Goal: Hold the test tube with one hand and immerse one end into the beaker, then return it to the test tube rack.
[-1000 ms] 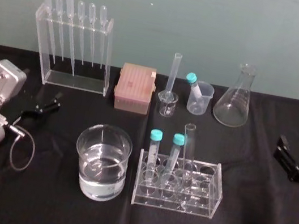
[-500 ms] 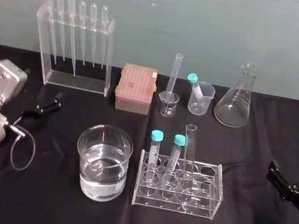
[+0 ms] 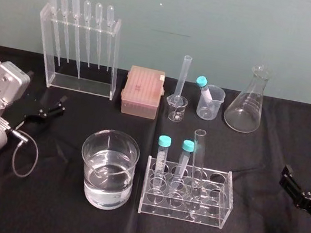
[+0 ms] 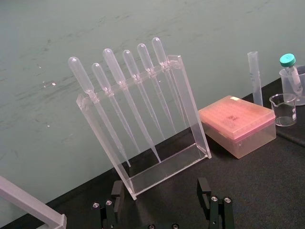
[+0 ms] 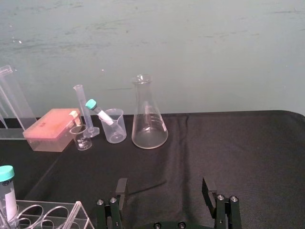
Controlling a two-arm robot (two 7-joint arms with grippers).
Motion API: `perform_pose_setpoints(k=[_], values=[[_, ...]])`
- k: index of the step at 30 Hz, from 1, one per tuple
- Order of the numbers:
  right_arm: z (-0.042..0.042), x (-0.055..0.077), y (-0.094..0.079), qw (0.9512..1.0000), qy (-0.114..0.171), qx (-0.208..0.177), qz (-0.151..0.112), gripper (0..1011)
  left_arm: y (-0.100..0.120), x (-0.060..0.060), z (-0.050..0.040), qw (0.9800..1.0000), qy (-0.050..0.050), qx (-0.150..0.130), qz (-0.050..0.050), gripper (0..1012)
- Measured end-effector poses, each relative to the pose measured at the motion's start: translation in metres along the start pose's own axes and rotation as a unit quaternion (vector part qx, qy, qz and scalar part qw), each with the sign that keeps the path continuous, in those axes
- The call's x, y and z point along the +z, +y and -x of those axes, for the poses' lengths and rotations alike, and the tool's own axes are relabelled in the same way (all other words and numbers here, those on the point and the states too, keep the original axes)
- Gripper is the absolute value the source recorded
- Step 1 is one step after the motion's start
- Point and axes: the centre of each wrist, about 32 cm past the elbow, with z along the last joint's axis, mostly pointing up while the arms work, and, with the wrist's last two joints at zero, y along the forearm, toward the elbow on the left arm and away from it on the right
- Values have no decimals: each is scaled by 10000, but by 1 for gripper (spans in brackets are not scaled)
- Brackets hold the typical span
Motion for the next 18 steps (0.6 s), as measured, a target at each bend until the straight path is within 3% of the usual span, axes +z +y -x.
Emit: perform_pose_setpoints(k=[18], values=[[4, 7, -4, 10000, -15, -6, -19, 1000, 0, 0, 0, 10000, 0, 0, 0, 1000]])
